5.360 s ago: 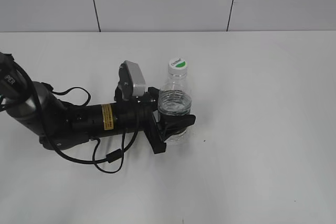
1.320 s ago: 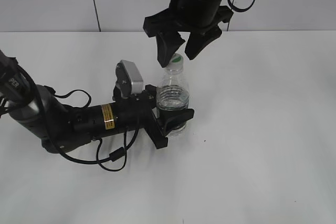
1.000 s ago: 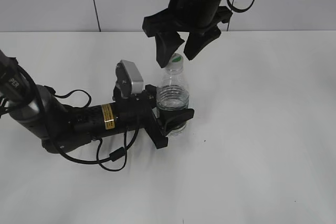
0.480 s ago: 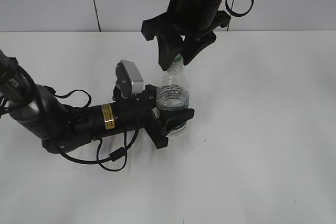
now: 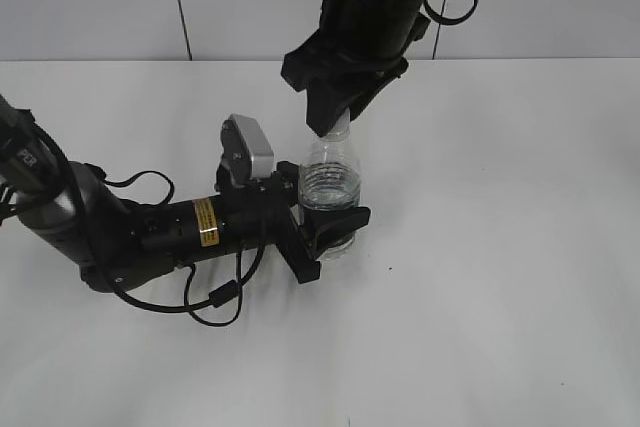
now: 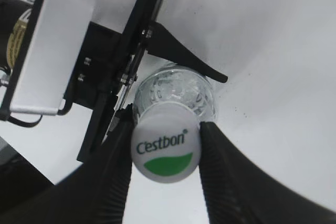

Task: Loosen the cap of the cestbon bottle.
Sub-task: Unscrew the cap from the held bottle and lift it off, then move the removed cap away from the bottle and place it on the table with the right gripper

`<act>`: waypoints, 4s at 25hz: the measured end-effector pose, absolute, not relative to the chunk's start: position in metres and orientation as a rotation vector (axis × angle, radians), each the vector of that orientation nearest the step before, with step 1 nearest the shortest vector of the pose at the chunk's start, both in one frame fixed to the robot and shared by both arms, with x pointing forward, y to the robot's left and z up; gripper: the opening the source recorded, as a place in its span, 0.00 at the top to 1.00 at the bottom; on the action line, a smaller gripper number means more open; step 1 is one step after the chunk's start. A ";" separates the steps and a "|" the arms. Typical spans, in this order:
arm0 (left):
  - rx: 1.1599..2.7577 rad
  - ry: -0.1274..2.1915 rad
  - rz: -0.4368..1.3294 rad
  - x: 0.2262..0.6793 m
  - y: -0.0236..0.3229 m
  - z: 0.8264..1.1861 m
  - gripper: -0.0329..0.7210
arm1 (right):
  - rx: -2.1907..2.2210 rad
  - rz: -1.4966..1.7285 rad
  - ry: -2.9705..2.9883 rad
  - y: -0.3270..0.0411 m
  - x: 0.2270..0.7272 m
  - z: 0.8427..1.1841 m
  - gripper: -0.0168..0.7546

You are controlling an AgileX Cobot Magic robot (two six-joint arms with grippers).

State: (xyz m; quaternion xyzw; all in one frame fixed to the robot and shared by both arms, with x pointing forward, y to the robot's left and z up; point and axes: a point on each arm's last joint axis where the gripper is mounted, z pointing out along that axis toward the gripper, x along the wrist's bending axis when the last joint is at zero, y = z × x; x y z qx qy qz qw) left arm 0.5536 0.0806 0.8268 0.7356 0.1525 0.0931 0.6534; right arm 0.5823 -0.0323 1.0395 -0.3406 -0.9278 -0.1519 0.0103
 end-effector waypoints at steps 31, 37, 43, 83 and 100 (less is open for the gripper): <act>1.675 0.328 0.216 0.553 0.080 0.827 0.42 | 0.916 -0.468 -3.187 -0.037 0.575 1.062 0.59; 1.675 0.328 0.216 0.553 0.080 0.827 0.42 | 0.656 -0.597 -3.238 -0.039 0.564 1.086 0.59; 1.677 0.322 0.221 0.553 0.080 0.827 0.42 | -0.313 -0.636 -3.245 -0.048 0.562 1.103 0.59; 1.677 0.316 0.222 0.553 0.080 0.827 0.42 | -1.552 -0.225 -2.691 -0.171 0.611 0.903 0.60; 1.676 0.316 0.222 0.553 0.080 0.827 0.42 | -1.571 -0.233 -2.708 -0.171 0.616 0.888 0.60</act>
